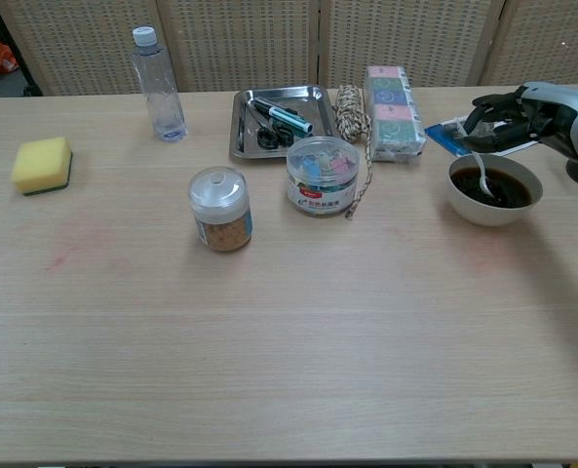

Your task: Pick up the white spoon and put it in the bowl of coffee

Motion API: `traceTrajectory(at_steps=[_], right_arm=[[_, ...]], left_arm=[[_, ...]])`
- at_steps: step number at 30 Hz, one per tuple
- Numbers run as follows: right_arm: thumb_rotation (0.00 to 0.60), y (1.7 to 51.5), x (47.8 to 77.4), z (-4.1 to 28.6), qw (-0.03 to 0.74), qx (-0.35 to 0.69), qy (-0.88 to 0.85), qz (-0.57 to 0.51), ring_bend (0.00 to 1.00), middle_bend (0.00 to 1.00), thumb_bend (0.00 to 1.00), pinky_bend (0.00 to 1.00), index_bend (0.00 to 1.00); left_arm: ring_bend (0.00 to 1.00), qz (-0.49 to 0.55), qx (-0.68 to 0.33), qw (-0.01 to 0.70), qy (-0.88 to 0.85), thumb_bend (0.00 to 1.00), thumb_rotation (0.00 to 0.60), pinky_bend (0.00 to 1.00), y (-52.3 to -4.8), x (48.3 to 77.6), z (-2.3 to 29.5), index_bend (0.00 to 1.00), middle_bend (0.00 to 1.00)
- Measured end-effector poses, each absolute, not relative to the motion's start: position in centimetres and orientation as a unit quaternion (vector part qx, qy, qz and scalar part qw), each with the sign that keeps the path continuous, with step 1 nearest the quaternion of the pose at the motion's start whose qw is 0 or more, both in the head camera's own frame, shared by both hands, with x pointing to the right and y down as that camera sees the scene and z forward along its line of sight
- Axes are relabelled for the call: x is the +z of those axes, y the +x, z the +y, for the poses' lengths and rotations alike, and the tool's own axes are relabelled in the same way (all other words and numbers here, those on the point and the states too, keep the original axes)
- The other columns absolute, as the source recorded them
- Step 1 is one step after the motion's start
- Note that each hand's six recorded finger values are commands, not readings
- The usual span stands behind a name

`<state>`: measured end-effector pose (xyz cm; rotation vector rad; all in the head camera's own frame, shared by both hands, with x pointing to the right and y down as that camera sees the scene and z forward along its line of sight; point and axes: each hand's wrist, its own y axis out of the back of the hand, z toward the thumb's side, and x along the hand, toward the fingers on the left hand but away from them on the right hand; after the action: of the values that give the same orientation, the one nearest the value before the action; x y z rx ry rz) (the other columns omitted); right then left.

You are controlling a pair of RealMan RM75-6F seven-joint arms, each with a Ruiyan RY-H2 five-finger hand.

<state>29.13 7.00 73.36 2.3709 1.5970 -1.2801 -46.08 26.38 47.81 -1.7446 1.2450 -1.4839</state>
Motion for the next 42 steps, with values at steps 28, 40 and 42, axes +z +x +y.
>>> traceTrajectory(at_steps=[28, 40, 42], right_arm=[[0.6, 27.7, 72.7, 8.8, 0.009, -0.399, 0.783, 0.477, 0.0, 0.0, 0.65, 0.0, 0.59], [0.6, 29.6, 73.8, 6.3, 0.001, -0.421, 0.745, 0.518, 0.0, 0.0, 0.67, 0.0, 0.59], [0.6, 30.4, 73.6, 6.2, 0.0, -0.423, 0.741, 0.521, 0.0, 0.0, 0.67, 0.0, 0.59]], left_arm=[[0.0, 0.454, -0.55, 0.266, -0.648, 0.0, 0.6, 0.0, -45.7, 48.1, 26.5, 0.0, 0.0], [0.0, 0.453, -0.554, 0.263, -0.647, 0.0, 0.6, 0.0, -45.9, 48.3, 26.4, 0.0, 0.0], [0.0, 0.451, -0.555, 0.264, -0.647, 0.0, 0.6, 0.0, -45.8, 48.3, 26.4, 0.0, 0.0]])
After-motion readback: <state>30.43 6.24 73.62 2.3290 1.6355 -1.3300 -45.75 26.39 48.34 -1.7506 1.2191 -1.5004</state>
